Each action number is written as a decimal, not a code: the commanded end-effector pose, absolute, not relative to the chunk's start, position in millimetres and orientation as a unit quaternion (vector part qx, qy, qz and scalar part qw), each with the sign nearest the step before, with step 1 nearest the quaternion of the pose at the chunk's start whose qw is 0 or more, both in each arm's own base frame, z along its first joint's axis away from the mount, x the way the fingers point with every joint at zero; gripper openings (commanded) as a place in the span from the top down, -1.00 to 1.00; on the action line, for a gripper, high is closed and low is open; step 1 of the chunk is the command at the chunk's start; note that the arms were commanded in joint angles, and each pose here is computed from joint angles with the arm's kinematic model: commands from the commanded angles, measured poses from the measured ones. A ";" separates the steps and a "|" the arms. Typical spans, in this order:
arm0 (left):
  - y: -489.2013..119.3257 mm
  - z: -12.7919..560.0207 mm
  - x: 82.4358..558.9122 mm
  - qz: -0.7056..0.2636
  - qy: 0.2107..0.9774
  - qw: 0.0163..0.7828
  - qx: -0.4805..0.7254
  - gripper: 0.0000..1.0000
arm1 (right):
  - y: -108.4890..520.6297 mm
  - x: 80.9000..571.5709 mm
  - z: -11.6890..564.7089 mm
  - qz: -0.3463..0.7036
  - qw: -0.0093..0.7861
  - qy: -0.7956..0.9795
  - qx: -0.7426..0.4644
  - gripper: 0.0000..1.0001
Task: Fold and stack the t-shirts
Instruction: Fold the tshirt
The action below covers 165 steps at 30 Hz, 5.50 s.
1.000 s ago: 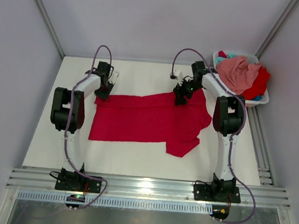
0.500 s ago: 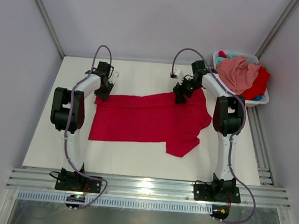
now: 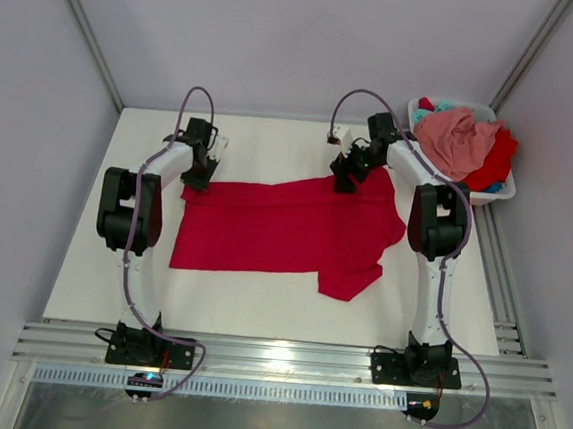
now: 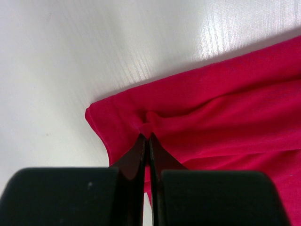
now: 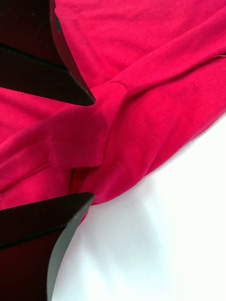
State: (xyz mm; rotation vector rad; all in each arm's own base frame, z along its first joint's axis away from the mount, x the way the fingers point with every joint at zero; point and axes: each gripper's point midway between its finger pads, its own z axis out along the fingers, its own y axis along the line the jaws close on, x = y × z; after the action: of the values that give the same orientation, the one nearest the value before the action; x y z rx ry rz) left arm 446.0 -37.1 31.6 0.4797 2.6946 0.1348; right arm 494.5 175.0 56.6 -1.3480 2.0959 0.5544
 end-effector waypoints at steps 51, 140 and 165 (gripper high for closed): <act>-43.3 34.9 456.0 0.035 0.961 0.216 0.170 1.00 | 156.4 520.1 77.9 0.119 0.339 0.802 -0.478 -0.11; -41.8 19.1 448.5 0.036 0.963 0.202 0.173 1.00 | 104.5 518.7 107.2 -0.006 0.357 0.886 -0.295 -0.44; -43.0 19.1 450.9 0.034 0.963 0.206 0.172 1.00 | 78.4 552.9 90.9 -0.098 0.377 0.879 -0.276 -0.44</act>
State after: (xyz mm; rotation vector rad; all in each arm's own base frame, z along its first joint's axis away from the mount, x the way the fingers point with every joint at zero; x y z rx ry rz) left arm 448.0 -39.5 21.2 0.4846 2.7012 0.1184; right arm 533.2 76.8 71.3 -0.7337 2.3215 -0.2111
